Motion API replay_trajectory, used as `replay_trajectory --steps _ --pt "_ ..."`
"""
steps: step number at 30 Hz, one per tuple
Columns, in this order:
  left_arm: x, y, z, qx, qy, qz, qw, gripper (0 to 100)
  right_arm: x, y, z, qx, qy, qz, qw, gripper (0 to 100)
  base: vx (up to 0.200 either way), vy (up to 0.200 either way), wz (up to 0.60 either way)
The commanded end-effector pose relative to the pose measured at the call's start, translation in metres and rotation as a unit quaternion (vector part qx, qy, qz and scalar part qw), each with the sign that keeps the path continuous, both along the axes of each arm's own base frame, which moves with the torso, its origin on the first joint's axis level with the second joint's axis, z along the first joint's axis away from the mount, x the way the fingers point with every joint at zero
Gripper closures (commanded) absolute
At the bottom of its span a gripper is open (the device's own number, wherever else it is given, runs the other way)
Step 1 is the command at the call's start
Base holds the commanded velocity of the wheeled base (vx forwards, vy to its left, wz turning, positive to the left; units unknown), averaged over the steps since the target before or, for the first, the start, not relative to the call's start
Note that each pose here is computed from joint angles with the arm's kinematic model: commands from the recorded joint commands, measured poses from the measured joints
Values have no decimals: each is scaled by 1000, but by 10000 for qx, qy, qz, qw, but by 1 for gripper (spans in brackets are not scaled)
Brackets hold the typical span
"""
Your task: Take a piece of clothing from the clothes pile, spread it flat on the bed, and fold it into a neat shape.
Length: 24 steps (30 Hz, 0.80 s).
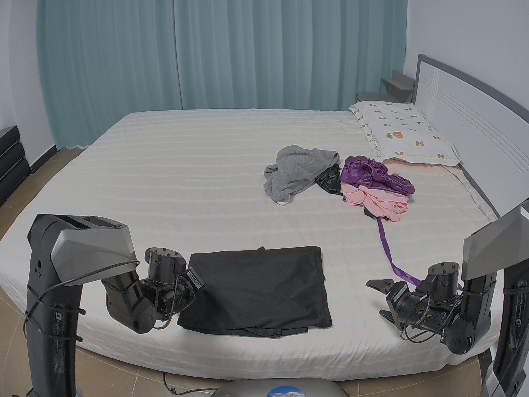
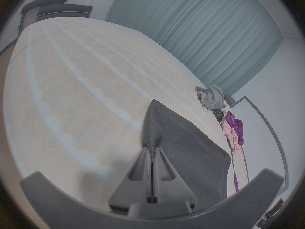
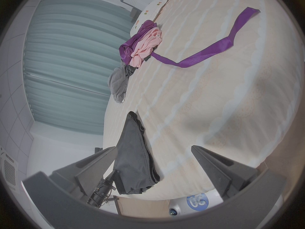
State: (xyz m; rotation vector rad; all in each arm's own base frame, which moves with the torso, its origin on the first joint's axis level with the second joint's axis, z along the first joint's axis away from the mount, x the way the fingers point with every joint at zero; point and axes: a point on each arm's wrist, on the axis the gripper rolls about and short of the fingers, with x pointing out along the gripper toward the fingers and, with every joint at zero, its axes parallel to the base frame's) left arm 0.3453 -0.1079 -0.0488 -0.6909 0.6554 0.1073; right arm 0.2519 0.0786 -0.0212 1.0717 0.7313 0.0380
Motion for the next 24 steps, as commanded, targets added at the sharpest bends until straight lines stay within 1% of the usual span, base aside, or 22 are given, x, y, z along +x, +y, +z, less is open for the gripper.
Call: replay_trajectory --steps 1,3,17,24 --pt "0 2 3 -19 -37 66 10000 100 1 0 1 22 -64 4 10000 0 0 0 0" --pt "1 2 7 -52 -87 97 9999 100 1 0 1 22 -64 4 10000 0 0 0 0" --pt "0 5 7 -46 -66 146 9999 100 1 0 1 22 -64 4 10000 0 0 0 0" --pt "1 5 10 -128 -100 195 9997 100 1 0 1 22 -64 4 10000 0 0 0 0"
